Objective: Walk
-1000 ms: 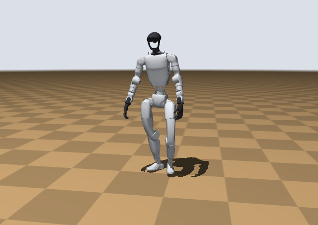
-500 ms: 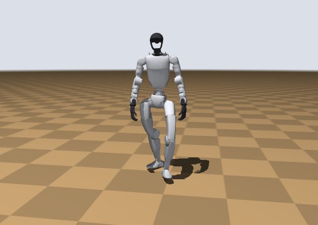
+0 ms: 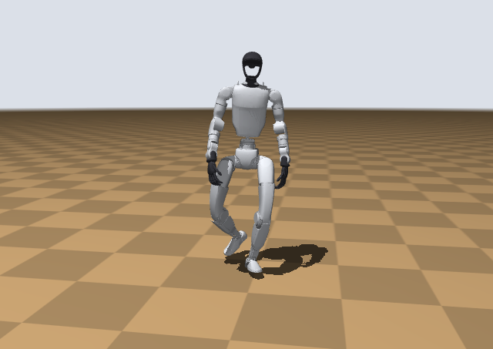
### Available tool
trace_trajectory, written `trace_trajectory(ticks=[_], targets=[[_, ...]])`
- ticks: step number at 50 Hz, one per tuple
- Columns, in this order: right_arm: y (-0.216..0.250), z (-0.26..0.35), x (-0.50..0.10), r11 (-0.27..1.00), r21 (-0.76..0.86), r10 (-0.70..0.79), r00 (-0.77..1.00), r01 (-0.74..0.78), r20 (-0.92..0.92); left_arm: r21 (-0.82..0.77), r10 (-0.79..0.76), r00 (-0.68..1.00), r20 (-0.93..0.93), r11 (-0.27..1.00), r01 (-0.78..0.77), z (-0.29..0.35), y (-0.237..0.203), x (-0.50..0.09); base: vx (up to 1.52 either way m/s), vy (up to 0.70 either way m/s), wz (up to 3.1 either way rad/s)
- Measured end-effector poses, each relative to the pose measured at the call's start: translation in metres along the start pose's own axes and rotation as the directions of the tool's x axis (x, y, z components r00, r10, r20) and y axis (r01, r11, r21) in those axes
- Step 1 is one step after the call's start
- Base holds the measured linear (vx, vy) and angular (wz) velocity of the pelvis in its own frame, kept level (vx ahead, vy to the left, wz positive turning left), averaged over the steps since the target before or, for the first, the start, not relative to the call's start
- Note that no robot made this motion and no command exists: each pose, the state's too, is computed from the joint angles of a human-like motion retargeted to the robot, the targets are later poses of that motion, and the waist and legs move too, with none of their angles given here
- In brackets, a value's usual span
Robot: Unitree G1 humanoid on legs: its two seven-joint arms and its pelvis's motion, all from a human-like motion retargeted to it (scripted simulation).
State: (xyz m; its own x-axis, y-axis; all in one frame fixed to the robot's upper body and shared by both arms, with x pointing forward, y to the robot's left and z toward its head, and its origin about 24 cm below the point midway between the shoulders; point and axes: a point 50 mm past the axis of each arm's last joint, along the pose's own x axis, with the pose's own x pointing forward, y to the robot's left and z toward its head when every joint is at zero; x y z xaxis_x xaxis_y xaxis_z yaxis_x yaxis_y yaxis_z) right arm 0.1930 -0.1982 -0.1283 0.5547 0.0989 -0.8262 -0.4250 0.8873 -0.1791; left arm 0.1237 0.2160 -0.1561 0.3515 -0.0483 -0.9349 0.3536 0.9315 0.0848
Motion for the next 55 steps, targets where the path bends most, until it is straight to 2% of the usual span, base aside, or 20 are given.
trace_trajectory(ticks=[7,13,25,33,45,55], targets=[[-0.011,0.002,-0.003,0.998,0.024,-0.055,0.998,0.055,0.029,0.085,0.038,0.998,0.055,0.995,-0.043,0.021,0.007,0.000,0.21,0.10,1.18],[-0.014,-0.019,-0.008,0.995,0.053,-0.082,0.996,0.083,-0.033,0.107,0.081,0.988,0.128,0.990,-0.095,0.046,0.012,0.001,0.22,0.08,1.66],[0.015,-0.073,-0.019,0.995,0.100,0.017,0.974,0.006,-0.226,0.070,0.080,0.973,0.217,0.993,-0.097,0.071,-0.002,0.003,0.23,0.09,1.65],[0.019,-0.071,-0.018,0.995,0.096,0.038,0.977,-0.018,-0.212,0.033,0.104,0.988,0.116,0.993,-0.109,0.040,0.004,0.003,0.25,0.05,1.21],[-0.003,-0.044,-0.015,0.991,0.122,-0.037,0.996,0.047,-0.084,0.020,0.088,0.994,-0.062,0.996,-0.087,-0.017,0.006,-0.002,0.35,-0.01,1.00],[-0.005,-0.059,-0.021,0.980,0.171,-0.078,0.989,0.099,-0.123,-0.038,0.055,0.986,-0.156,0.997,-0.062,-0.049,-0.005,-0.007,0.47,-0.02,0.94]])
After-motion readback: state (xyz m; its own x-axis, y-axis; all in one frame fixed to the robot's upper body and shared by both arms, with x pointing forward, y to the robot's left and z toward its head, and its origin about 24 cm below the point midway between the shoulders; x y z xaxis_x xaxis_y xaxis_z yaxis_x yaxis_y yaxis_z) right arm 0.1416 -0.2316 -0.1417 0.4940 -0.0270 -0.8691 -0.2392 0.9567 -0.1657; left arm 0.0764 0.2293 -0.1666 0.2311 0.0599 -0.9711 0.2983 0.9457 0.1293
